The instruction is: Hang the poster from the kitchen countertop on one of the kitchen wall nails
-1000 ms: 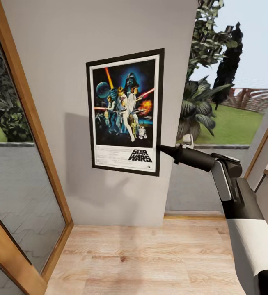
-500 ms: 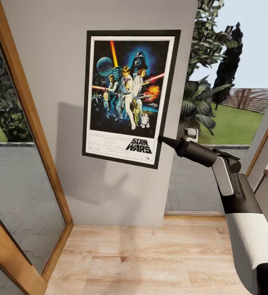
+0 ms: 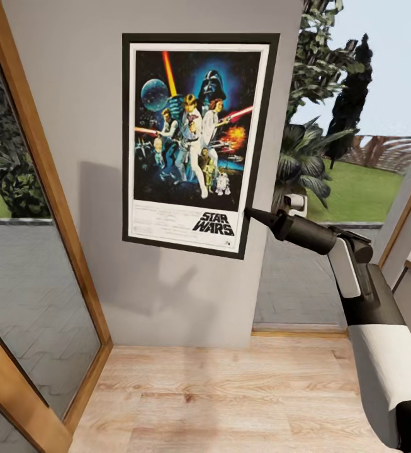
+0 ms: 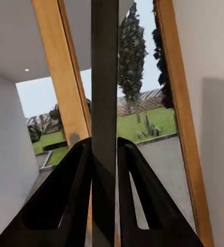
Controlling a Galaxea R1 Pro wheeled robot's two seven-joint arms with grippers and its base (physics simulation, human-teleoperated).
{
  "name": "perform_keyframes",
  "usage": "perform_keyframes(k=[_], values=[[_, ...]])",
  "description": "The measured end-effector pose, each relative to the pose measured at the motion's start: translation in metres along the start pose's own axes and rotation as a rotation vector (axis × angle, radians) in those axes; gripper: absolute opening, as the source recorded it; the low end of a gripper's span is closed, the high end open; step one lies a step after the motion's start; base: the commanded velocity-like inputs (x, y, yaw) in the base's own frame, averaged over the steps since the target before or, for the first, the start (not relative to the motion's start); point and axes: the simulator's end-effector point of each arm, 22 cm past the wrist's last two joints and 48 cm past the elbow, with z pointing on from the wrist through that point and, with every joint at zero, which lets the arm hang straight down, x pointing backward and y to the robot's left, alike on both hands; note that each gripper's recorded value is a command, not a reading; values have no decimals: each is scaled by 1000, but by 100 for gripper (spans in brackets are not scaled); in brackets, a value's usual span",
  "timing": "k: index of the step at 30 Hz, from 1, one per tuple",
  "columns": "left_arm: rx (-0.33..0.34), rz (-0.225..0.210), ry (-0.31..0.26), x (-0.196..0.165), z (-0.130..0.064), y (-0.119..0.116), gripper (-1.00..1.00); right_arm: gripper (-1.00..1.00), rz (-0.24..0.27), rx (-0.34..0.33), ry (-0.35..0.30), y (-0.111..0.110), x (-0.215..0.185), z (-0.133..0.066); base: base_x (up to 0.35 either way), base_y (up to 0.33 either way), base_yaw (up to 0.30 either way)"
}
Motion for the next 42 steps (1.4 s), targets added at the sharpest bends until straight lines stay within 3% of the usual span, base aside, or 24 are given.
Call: perform_keyframes(k=[7,18,22,27,42], values=[[0,0,-1,0,0,0,100,-100,-27,-27,16,8,-6,9,0,0,0],[-1,0,-2,0,0,0,100,-100,-51,-40,61,12,-1,6,0,0,0],[-1,0,-1,0,0,0,100,-100,-89,-80,49,20,-2,6,0,0,0],[-2,0,-2,0,-1,1,100,-100,-118,-71,74,17,4,6,0,0,0],[-2,0,-3,-1,-1,1,100,-100,-134,-92,92,22,8,6,0,0,0]])
